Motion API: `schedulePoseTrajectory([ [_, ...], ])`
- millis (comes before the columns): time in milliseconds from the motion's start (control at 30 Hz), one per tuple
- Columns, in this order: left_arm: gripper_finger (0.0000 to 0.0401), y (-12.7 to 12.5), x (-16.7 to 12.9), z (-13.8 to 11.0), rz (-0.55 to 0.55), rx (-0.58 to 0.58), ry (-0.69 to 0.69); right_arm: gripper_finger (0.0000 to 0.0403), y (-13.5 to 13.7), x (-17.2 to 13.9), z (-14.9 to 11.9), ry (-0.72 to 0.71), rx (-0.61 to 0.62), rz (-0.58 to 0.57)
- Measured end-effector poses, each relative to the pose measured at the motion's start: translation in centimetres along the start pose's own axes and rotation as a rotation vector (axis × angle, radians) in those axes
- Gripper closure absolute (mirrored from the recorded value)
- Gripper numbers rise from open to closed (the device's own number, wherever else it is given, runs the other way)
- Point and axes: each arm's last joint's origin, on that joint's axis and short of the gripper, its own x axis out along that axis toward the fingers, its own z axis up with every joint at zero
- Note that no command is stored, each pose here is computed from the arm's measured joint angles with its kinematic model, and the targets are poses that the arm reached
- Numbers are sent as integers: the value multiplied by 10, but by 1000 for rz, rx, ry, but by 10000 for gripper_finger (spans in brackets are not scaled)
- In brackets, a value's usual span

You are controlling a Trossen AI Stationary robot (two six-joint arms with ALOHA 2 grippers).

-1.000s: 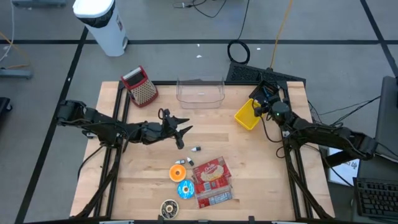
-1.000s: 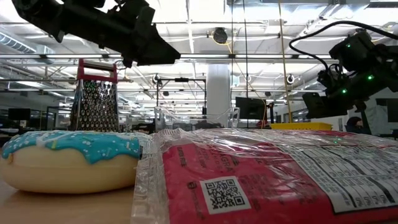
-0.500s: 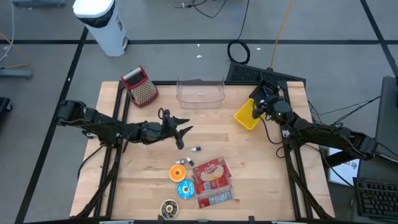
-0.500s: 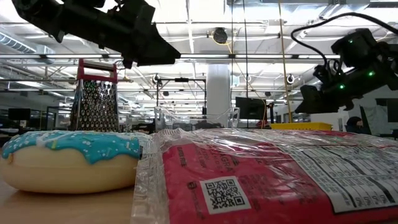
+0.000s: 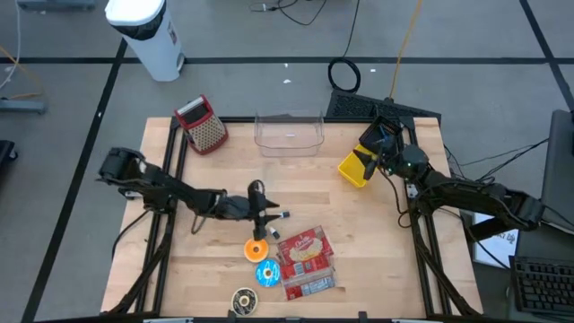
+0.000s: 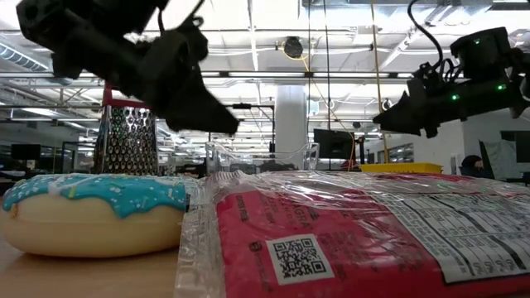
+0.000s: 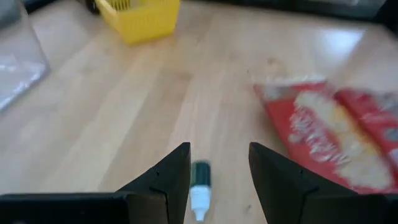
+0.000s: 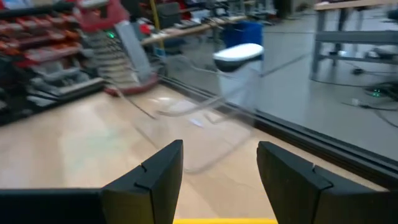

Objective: Pick & Place Food Item
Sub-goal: Put the top green food coloring bottle into the black bin

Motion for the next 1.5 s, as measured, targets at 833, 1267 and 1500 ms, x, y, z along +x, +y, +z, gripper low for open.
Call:
schedulePoseTrajectory([
  [833,240,0,44,-39,108,91,215,214,14,0,1,-18,-95,98],
  [1267,240,-1,45,-38,49,153,215,216,14,0,0,-10,-93,99],
  [1500,240,-2,45,-39,-1,138,223,220,14,0,0,-10,-93,100],
])
